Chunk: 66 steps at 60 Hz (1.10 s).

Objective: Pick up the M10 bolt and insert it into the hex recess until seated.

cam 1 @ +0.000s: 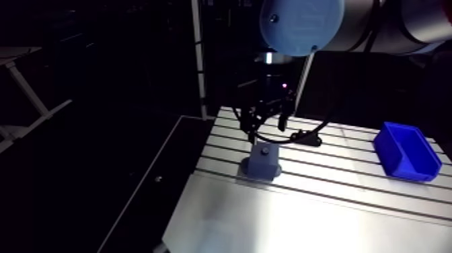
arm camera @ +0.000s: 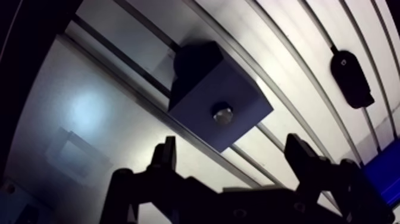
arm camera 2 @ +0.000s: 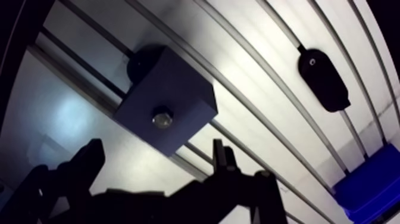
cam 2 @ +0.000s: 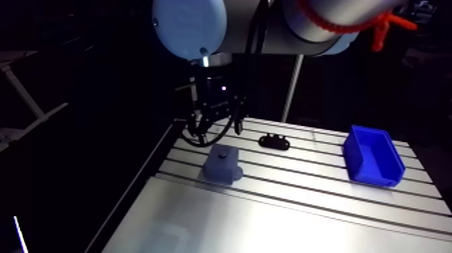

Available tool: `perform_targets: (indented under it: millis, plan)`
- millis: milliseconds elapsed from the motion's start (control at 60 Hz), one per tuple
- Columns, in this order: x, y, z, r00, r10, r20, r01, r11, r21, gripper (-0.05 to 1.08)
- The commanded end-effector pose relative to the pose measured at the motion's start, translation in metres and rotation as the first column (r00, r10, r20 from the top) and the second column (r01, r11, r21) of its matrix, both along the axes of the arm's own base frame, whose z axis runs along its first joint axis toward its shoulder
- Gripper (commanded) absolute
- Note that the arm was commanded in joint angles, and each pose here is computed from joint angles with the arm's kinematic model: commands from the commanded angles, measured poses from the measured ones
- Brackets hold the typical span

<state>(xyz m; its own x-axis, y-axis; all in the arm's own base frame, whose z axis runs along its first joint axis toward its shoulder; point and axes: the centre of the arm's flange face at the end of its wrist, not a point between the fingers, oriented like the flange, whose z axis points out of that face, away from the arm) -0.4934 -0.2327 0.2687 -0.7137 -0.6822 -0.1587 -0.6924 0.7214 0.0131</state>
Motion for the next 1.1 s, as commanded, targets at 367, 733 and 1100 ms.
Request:
perform_targets:
  millis: [367, 733, 1100]
  plan:
    - [0.001, 0.003, 0.002, 0.977, -0.215, 0.000, 0.215, 0.977, -0.013, 1.08]
    - [0.010, 0.003, -0.002, 0.865, -0.499, -0.042, 0.500, 0.866, 0.012, 1.08]
    - [0.011, 0.004, -0.002, 0.792, -0.603, -0.092, 0.604, 0.797, -0.020, 1.08]
